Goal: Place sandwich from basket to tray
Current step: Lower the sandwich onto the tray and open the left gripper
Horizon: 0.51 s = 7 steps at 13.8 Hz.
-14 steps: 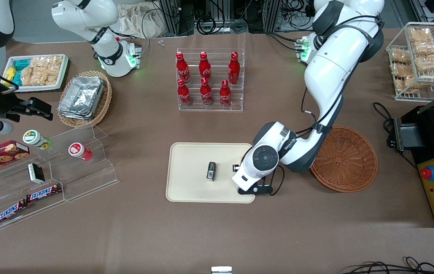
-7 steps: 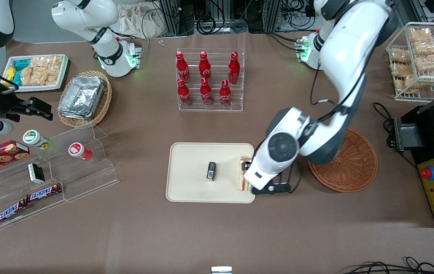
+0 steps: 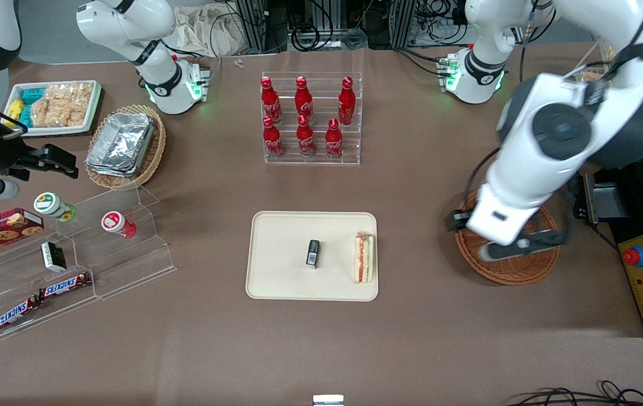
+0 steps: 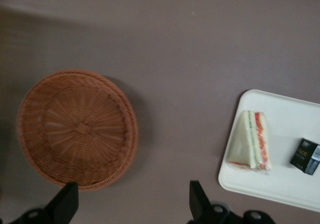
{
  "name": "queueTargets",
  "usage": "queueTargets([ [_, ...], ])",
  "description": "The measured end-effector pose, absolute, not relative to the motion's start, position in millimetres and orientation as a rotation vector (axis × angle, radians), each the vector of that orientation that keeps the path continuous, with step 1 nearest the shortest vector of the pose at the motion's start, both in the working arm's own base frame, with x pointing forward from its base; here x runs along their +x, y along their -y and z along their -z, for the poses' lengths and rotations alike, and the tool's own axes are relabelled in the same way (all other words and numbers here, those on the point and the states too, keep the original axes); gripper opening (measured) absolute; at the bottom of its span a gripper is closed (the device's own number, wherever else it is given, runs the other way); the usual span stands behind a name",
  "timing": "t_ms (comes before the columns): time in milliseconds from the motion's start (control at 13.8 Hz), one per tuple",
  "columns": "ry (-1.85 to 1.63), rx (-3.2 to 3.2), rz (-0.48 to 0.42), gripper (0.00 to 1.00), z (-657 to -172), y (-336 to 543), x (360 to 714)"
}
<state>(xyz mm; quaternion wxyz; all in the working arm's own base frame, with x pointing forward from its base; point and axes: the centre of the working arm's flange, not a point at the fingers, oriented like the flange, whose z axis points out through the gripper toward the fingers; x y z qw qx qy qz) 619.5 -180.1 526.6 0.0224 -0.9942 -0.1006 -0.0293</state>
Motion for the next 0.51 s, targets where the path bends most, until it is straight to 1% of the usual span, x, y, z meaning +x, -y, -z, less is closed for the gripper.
queueTargets([
  [145, 0.248, -3.122, 0.056, 1.0, -551, 103, 617],
  [289, 0.226, -3.146, 0.044, 1.0, -572, 29, 615],
  [361, 0.261, -3.146, 0.045, 1.0, -580, 2, 614],
  [506, 0.323, -3.14, 0.054, 1.0, -587, -21, 613],
])
